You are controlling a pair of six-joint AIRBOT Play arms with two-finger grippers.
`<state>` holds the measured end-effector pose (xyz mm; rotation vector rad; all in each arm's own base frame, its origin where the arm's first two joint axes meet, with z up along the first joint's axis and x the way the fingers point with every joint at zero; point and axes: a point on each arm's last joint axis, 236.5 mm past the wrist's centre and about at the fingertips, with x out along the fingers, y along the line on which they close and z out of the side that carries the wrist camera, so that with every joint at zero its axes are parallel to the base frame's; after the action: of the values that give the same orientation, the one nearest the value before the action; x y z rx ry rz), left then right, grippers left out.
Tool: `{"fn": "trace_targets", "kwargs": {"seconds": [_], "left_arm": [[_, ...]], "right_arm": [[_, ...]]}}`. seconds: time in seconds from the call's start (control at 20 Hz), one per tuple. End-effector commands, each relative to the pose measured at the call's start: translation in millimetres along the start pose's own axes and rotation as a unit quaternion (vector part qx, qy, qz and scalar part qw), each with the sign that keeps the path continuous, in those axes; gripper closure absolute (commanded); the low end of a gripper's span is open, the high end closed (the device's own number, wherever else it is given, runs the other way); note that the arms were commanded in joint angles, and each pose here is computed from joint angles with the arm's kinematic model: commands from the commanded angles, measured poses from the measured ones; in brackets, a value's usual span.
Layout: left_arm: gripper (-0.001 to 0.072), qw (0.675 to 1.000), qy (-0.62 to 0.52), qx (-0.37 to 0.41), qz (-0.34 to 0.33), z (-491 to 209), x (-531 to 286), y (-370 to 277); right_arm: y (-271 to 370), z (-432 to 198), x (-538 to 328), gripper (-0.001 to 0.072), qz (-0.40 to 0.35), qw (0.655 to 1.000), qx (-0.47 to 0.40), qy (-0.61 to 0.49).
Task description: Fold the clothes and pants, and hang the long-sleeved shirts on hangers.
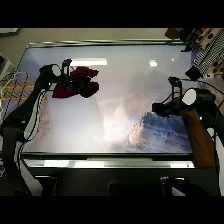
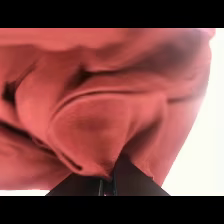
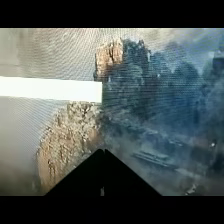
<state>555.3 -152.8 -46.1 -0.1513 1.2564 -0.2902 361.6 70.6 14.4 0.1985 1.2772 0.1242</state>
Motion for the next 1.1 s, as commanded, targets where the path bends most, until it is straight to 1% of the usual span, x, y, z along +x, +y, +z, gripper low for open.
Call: {"fn": "trace_targets", "kwargs": {"seconds": [0.0, 0.05, 0.25, 0.4, 0.45, 0.55, 0.65, 0.7, 0.75, 0.8, 0.9, 0.95, 1.05], "left_arm": [[0.0696, 0.996, 0.056, 0.052, -0.056, -38.1, -32.1, -75.9], [0.0696, 0.992, 0.073, 0.070, -0.069, -54.9, -31.5, -104.9], [0.0696, 0.978, 0.153, 0.100, -0.098, -141.6, -3.0, -211.4], [0.0696, 0.971, 0.162, 0.135, -0.113, -189.5, 3.1, -280.3], [0.0696, 0.970, 0.164, 0.138, -0.112, -202.8, 4.1, -295.4], [0.0696, 0.972, 0.161, 0.148, -0.086, -218.7, 9.0, -304.9], [0.0686, 0.971, 0.160, 0.158, -0.086, -223.9, 8.6, -310.6], [0.0531, 0.970, 0.161, 0.155, -0.092, -222.2, 4.3, -312.6], [0.0215, 0.971, 0.160, 0.153, -0.094, -217.5, -2.9, -311.5], [0.0007, 0.971, 0.160, 0.151, -0.092, -211.4, -14.4, -307.2], [0.0011, 0.972, 0.158, 0.154, -0.085, -198.1, -45.5, -291.0], [0.0011, 0.974, 0.154, 0.155, -0.064, -190.2, -61.4, -273.8], [0.0011, 0.978, 0.136, 0.155, 0.002, -172.3, -98.6, -229.3]], "right_arm": [[0.5, 0.2, -0.3, 0.0682, 0.000, 1.000, 0.000, 0.000], [0.5, 0.1, -0.3, 0.0682, 0.001, 1.000, 0.000, 0.000], [0.5, 0.2, -0.3, 0.0682, 0.000, 1.000, 0.000, 0.000], [0.5, 0.1, -0.3, 0.0682, 0.000, 1.000, 0.000, 0.000], [0.5, 0.1, -0.3, 0.0682, 0.000, 1.000, 0.000, 0.000], [0.5, 0.1, -0.3, 0.0682, 0.001, 1.000, 0.000, 0.000], [0.5, 0.1, -0.3, 0.0682, 0.000, 1.000, 0.000, 0.000], [0.5, 0.1, -0.3, 0.0682, 0.001, 1.000, 0.000, 0.000], [0.5, 0.1, -0.3, 0.0682, 0.000, 1.000, 0.000, 0.000], [0.5, 0.2, -0.4, 0.0682, 0.000, 1.000, 0.000, 0.000], [0.5, 0.1, -0.3, 0.0682, 0.000, 1.000, 0.000, 0.000], [0.5, 0.1, -0.3, 0.0682, 0.000, 1.000, 0.000, 0.000], [0.5, 0.1, -0.3, 0.0682, 0.000, 1.000, 0.000, 0.000]]}}
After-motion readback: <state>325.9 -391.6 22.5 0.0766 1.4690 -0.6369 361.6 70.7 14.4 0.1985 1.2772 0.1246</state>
